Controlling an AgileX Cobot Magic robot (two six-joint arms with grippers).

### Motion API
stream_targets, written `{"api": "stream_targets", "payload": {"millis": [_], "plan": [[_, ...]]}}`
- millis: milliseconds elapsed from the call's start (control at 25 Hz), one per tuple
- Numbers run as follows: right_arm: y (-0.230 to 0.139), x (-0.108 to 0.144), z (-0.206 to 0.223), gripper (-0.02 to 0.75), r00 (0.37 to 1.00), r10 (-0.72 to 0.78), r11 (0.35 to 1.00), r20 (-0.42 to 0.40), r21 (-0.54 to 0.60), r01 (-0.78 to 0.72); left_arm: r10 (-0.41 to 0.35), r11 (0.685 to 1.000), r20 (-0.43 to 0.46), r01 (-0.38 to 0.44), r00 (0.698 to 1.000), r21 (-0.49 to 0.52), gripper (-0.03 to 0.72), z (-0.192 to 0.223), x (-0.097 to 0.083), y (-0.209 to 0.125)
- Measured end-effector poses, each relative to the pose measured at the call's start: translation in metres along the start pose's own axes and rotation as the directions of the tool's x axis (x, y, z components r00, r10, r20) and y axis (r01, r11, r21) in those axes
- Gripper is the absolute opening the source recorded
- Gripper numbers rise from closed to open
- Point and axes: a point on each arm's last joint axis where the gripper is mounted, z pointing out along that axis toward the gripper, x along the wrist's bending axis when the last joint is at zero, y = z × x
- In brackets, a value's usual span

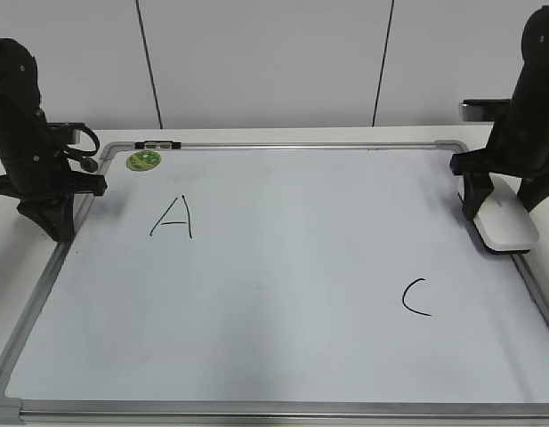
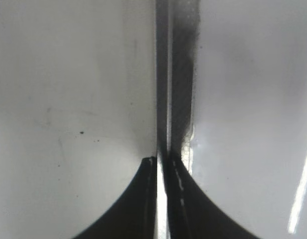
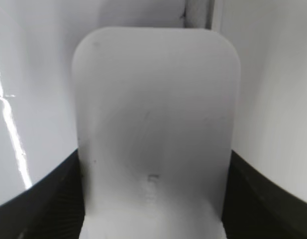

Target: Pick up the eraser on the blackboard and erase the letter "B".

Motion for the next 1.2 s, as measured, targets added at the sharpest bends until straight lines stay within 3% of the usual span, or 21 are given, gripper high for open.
{"api": "stream_targets", "payload": {"millis": [440,520,640,840,960,1200], "plan": [[0.001,0.0,0.014,0.524,1.0,0.0,1.0,-0.002,0.031,0.0,0.0,1.0,0.0,0.0,1.0,0.0,0.02,0.0,0.0,0.0],[0.001,0.0,0.015,0.548,1.0,0.001,0.999,-0.003,0.033,0.0,0.0,1.0,0.0,0.0,1.0,0.0,0.02,0.0,0.0,0.0],[0.001,0.0,0.018,0.643,1.0,0.002,0.999,-0.006,0.04,-0.002,0.0,1.0,0.0,0.0,1.0,0.0,0.02,0.0,0.0,0.0],[0.009,0.0,0.009,0.666,1.0,0.0,1.0,-0.005,-0.003,0.0,0.0,1.0,0.0,0.0,1.0,-0.003,0.036,-0.001,0.0,0.001],[0.012,-0.001,-0.003,0.668,1.0,-0.005,0.999,0.007,-0.036,0.005,0.004,1.0,-0.003,-0.004,1.0,-0.029,0.101,-0.009,0.0,0.006],[0.006,-0.002,-0.044,0.669,0.999,0.011,0.992,0.035,-0.129,-0.006,0.006,0.992,-0.002,-0.006,1.0,-0.126,0.421,-0.057,-0.001,0.012]]}}
